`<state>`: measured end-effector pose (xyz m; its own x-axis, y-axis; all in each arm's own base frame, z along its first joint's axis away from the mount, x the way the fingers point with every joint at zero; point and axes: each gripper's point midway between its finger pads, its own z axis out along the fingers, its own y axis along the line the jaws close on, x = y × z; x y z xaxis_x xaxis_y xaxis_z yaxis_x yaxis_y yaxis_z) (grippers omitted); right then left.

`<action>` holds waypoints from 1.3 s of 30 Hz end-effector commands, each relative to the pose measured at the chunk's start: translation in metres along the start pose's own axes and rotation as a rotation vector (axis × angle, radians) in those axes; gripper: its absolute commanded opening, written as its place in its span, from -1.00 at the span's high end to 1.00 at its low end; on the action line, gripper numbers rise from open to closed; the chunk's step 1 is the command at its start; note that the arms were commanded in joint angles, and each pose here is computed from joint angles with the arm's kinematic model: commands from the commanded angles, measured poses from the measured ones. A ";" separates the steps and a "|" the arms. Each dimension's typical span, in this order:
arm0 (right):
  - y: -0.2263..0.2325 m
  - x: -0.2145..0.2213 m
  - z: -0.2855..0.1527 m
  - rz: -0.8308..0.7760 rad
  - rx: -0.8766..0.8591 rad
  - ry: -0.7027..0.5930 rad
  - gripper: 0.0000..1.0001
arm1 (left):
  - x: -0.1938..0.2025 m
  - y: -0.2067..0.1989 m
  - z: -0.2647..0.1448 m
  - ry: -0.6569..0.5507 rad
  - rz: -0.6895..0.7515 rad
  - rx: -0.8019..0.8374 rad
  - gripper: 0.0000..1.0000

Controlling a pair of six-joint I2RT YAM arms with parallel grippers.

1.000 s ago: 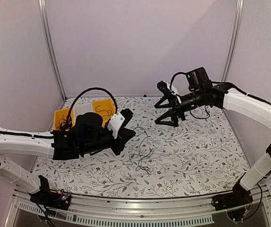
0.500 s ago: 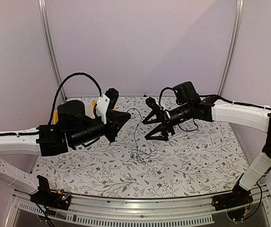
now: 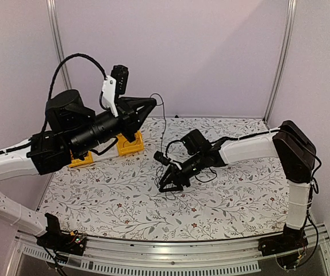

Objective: Untangle the cables

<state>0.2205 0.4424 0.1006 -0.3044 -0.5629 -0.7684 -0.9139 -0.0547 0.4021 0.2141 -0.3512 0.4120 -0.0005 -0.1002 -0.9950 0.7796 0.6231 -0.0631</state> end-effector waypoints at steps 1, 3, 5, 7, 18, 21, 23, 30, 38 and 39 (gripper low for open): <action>-0.009 0.012 0.010 0.046 -0.013 0.017 0.17 | -0.074 0.000 -0.017 -0.133 0.033 -0.011 1.00; -0.012 0.019 0.014 0.061 -0.014 0.032 0.40 | -0.098 0.002 -0.024 -0.180 0.036 -0.020 1.00; -0.017 0.025 0.018 0.077 -0.007 0.051 0.57 | -0.121 0.004 -0.030 -0.224 0.027 -0.030 1.00; -0.026 0.033 0.023 0.102 0.013 0.076 0.68 | -0.143 0.005 -0.036 -0.254 0.055 -0.038 1.00; -0.075 0.093 0.028 0.303 0.159 0.230 1.00 | -0.238 0.019 -0.075 -0.424 0.067 -0.108 1.00; -0.095 0.104 0.007 0.388 0.206 0.225 1.00 | -0.261 0.020 -0.088 -0.482 0.060 -0.103 1.00; -0.110 0.109 -0.012 0.434 0.248 0.211 1.00 | -0.270 0.021 -0.094 -0.503 0.053 -0.109 1.00; -0.145 0.135 -0.086 0.558 0.378 0.170 1.00 | -0.273 0.028 -0.099 -0.509 0.039 -0.138 1.00; -0.149 0.125 -0.148 0.535 0.448 0.072 1.00 | -0.135 0.045 -0.050 -0.259 0.028 -0.252 1.00; -0.150 0.123 -0.155 0.533 0.453 0.057 1.00 | -0.103 0.048 -0.044 -0.221 0.011 -0.270 1.00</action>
<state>0.3616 0.2763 0.0151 -0.7357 -0.4598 -0.4973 -0.6755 0.5515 0.4894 0.1973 -0.2507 0.6031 0.2909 -0.3315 -0.8975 0.6435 0.7620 -0.0729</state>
